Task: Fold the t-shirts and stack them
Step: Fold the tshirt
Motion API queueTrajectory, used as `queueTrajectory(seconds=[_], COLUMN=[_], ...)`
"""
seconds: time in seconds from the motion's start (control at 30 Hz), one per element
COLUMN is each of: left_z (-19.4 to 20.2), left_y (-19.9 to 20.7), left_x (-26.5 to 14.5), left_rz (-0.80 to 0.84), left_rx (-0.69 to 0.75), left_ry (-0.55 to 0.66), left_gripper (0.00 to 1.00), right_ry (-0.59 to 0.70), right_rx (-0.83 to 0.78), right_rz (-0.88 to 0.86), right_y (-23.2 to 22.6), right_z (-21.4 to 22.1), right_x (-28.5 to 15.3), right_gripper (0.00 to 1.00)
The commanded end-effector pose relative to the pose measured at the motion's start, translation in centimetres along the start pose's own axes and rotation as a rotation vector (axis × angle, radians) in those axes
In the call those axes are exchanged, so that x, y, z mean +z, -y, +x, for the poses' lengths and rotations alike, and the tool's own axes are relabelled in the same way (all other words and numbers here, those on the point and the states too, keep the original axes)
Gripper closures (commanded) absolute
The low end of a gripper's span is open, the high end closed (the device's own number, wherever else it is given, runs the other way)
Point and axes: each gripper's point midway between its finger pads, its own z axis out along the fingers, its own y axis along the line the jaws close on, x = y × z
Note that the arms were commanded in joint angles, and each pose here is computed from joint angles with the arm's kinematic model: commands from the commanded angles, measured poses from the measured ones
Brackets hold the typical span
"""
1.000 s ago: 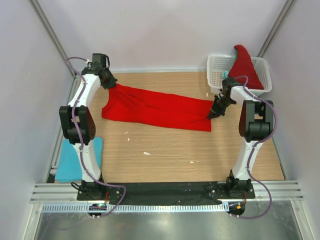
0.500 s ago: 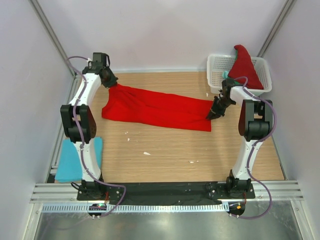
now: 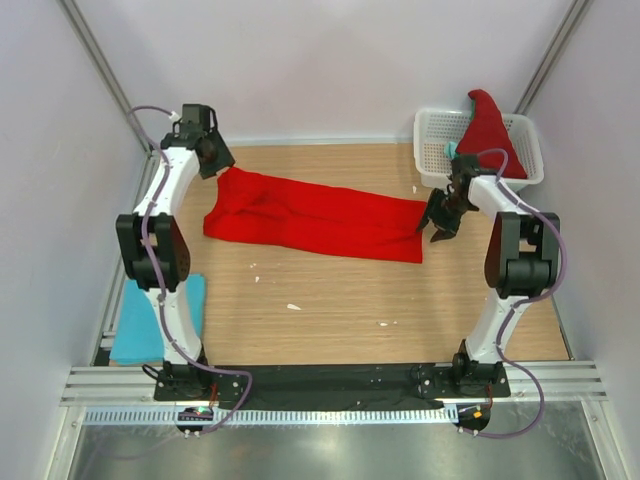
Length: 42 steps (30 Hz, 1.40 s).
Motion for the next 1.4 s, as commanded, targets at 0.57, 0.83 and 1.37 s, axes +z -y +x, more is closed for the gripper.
queueTrajectory(seconds=[0.57,0.83,1.37], left_z=[15.2,14.5,13.8], left_y=[-2.4,-2.7,-4.4], left_x=[-0.1,-1.7,-4.3], left_rz=[0.087,0.066,-0.006], left_rx=[-0.073,-0.073,-0.077], left_ry=[-0.387,-0.341,-0.275], left_gripper=[0.64,0.62,0.59], right_ry=[-0.005,-0.032,-0.225], right_rx=[-0.049,-0.029,-0.026], right_rz=[-0.150,-0.087,-0.090], right_y=[0.1,1.3,1.6], right_z=[4.8,5.0,19.1], right_x=[1.1,2.4,0.1], right_gripper=[0.51,0.57,0.86])
